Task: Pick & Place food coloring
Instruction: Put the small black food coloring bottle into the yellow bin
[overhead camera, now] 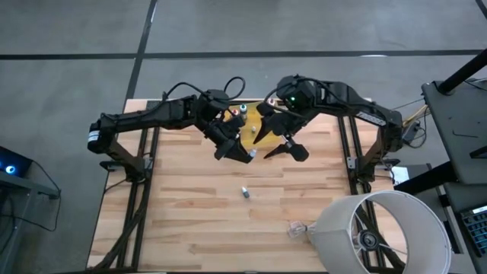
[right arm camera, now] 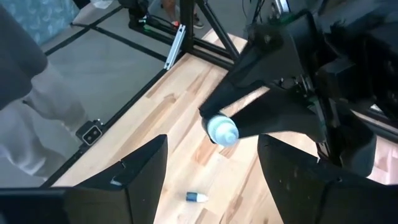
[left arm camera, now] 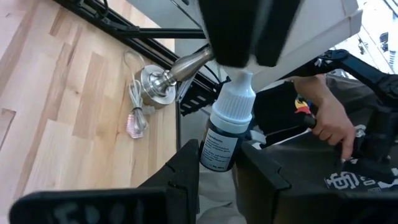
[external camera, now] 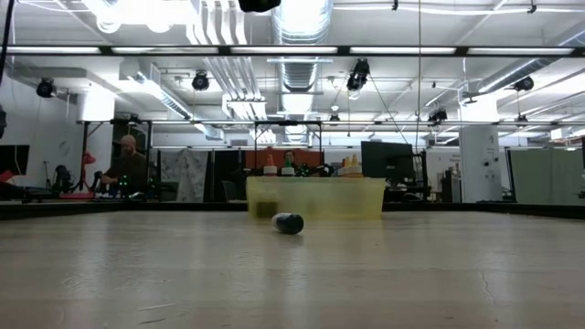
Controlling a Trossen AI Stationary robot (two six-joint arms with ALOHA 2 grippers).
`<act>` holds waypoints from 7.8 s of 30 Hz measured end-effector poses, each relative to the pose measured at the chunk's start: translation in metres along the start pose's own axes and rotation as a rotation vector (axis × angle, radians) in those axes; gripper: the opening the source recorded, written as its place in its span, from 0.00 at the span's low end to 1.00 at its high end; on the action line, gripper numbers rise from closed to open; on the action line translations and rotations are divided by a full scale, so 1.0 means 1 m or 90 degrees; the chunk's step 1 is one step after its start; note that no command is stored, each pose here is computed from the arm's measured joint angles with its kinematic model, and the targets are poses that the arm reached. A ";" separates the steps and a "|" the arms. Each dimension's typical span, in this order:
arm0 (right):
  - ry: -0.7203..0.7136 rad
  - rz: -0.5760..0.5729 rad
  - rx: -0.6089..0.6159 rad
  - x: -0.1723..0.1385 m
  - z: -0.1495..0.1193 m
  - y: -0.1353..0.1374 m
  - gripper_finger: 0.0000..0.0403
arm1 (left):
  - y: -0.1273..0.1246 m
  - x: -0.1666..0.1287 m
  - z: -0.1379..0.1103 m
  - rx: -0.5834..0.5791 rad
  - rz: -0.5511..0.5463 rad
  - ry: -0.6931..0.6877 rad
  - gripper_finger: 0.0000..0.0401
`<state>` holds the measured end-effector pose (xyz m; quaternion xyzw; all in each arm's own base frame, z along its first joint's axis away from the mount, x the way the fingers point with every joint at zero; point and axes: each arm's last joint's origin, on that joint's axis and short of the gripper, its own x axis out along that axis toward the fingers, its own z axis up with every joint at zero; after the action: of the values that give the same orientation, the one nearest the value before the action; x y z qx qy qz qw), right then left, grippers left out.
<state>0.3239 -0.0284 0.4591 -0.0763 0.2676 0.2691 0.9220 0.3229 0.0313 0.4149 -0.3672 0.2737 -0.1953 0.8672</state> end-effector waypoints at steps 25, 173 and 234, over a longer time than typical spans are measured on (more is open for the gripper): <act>-0.008 0.017 -0.014 0.014 0.004 0.002 0.57 | -0.001 0.000 0.001 0.007 -0.010 0.000 0.17; 0.007 0.057 0.020 0.038 -0.006 -0.007 0.14 | 0.024 0.014 0.002 -0.099 -0.094 0.098 0.16; 0.064 -0.045 0.176 0.029 -0.024 -0.034 0.14 | -0.034 -0.117 -0.039 0.156 0.262 -0.111 0.38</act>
<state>0.3515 -0.0506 0.4231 0.0288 0.3453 0.1925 0.9181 0.2036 0.0513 0.4565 -0.2118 0.2410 -0.0141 0.9470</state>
